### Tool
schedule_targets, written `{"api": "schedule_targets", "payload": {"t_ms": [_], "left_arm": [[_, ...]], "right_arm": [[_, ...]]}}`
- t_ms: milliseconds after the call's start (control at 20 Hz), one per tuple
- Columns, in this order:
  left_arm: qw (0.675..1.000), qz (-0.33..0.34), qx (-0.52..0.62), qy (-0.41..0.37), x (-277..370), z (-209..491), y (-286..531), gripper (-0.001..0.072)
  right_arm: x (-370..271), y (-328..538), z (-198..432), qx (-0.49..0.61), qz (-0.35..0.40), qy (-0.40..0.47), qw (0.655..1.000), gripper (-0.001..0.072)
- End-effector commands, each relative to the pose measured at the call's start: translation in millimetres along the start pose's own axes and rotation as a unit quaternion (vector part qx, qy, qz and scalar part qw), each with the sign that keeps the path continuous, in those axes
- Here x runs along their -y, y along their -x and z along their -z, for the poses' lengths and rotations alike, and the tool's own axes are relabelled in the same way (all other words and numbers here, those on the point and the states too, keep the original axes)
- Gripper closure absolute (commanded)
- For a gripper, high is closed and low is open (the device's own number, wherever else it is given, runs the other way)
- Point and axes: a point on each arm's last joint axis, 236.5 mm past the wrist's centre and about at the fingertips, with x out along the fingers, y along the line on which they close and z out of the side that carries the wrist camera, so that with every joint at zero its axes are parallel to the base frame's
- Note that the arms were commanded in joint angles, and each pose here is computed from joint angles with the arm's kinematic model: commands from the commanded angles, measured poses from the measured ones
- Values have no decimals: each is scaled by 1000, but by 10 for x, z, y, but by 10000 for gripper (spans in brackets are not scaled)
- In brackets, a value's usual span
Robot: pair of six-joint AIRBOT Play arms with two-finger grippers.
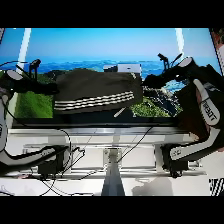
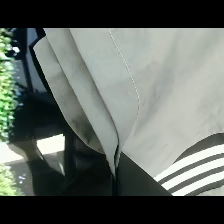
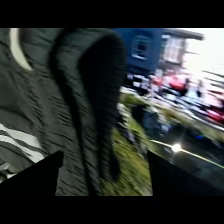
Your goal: Fold the clothes and pants, and hang the long-sleeved shirts on hangers.
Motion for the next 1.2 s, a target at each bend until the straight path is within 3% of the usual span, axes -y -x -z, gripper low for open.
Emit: {"api": "schedule_targets", "payload": {"t_ms": [0,200,250,300,350,450,550,650,700,800,850,1000,1150], "left_arm": [[1000,-5,-8,-2,-19,16,-32,701],[1000,3,-21,0,-3,53,-136,701],[1000,4,-25,2,-12,69,-165,701],[1000,5,-30,4,-20,87,-195,701],[999,6,-33,6,-25,97,-213,701],[999,5,-31,5,-27,84,-202,701],[1000,-1,-17,3,-67,-6,-114,701],[1000,-11,14,-2,-98,-196,72,684],[999,-18,35,-6,-112,-317,207,569],[996,-32,77,-17,-114,-539,501,82],[994,-39,95,-26,-81,-628,638,23],[988,-43,141,-44,90,-793,965,26],[980,32,196,-24,530,-976,1160,27]], "right_arm": [[-252,-391,-73,6,-38,0,999,81],[-500,-686,-144,20,-13,11,1000,86],[-569,-760,-117,16,-8,29,999,126],[-610,-817,-100,14,1,45,999,222],[-626,-857,-99,14,13,62,998,392],[-619,-829,-152,14,34,93,995,621],[-595,-645,-297,29,57,118,991,688],[-599,-292,-513,67,79,122,987,692],[-604,-60,-622,92,91,118,984,692],[-643,551,-805,154,116,105,976,693],[-672,863,-840,182,126,98,970,693],[-786,1855,-731,261,148,60,952,693],[-742,2860,-324,334,196,-16,922,693]]}}
